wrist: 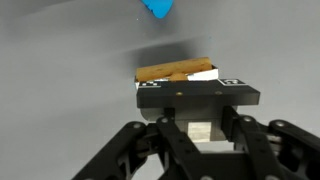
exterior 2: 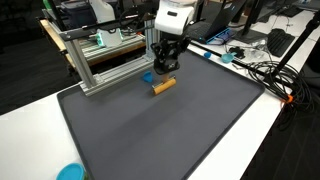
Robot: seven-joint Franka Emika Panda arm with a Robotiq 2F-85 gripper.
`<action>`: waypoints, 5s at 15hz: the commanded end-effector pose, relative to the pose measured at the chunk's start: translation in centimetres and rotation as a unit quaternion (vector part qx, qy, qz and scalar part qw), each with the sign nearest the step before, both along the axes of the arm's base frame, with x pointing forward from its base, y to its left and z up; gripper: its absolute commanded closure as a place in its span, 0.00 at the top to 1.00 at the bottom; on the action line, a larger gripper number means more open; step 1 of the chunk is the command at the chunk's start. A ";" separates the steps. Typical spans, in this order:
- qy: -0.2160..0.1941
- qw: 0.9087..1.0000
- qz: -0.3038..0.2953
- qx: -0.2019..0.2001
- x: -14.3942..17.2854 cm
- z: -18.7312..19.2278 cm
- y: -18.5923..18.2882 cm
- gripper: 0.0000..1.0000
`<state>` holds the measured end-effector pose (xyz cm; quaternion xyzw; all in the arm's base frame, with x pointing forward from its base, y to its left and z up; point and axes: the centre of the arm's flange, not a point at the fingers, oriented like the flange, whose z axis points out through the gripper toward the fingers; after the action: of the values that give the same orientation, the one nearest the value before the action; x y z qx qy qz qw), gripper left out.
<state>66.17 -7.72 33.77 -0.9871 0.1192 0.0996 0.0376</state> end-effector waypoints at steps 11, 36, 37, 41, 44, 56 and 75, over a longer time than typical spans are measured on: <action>0.066 0.997 0.039 -0.025 -5.3 3.6 4.5 0.22; 0.171 0.983 0.004 -0.061 -8.0 -2.5 7.1 0.22; 0.165 0.984 0.004 -0.059 -8.0 -2.9 7.3 0.22; 0.138 0.989 0.003 -0.059 -6.7 -4.7 7.6 0.22; 0.069 0.995 -0.019 -0.069 -5.5 -3.0 6.6 0.22; -0.027 0.995 -0.051 -0.083 -4.3 4.9 3.9 0.22; -0.014 0.996 -0.060 -0.058 -1.7 -2.5 3.5 0.22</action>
<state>63.17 -3.91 30.70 -0.9784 0.1735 0.1066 -0.0352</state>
